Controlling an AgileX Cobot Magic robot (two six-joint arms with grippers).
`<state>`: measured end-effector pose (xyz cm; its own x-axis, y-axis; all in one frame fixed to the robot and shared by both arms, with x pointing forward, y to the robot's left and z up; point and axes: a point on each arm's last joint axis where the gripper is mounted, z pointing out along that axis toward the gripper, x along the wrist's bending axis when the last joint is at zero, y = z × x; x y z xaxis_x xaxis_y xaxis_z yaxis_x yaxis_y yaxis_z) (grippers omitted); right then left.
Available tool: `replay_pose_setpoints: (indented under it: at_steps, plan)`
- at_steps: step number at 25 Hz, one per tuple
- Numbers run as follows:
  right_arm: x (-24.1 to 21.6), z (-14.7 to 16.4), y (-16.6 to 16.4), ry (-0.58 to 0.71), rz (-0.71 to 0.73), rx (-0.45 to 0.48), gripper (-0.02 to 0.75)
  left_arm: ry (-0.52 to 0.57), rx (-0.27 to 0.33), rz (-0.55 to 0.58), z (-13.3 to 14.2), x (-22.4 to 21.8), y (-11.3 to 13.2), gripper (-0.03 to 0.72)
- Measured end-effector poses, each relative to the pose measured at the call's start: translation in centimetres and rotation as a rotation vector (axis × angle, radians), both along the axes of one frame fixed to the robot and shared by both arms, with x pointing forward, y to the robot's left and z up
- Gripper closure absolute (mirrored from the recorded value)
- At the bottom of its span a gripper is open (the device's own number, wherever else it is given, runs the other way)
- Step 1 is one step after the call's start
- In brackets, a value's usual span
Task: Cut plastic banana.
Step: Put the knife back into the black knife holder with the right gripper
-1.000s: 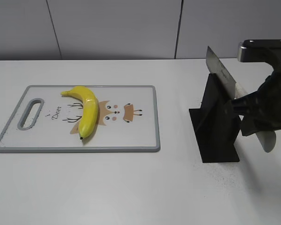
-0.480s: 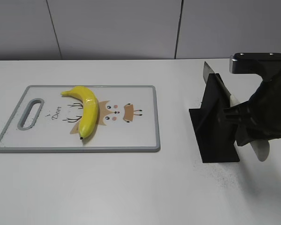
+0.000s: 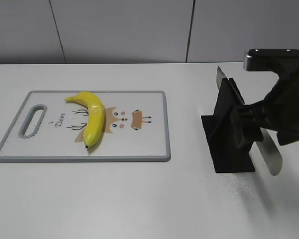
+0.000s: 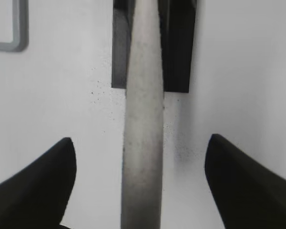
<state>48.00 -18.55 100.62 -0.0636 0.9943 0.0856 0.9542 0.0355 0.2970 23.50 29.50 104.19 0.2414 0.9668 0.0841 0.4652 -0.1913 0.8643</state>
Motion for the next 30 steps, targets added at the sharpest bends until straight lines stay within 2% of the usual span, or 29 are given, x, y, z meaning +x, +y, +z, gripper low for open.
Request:
replay_pose_setpoints:
  at_steps: [5,9,11,15,21,30]
  plan:
    - [-0.1,6.1,0.0,-0.195,0.066,0.061,0.093,0.000,0.000,0.000,0.0,0.0,0.0,0.099]
    - [-2.4,11.5,-1.2,-0.396,0.137,0.104,0.097,0.000,0.000,0.000,0.0,0.0,0.0,0.099]
    - [-3.9,13.0,-1.9,-0.443,0.168,0.101,0.103,0.000,0.000,0.000,0.0,0.0,0.0,0.099]
    - [-7.4,14.6,-3.6,-0.450,0.241,0.052,0.118,0.000,0.000,0.000,0.0,0.0,0.0,0.099]
    - [-12.8,13.1,-6.3,-0.468,0.314,0.009,0.142,0.000,0.000,0.000,0.0,0.0,0.0,0.099]
    - [-19.8,6.4,-9.6,-0.544,0.332,0.013,0.146,0.000,-0.001,0.000,0.0,0.0,0.0,0.099]
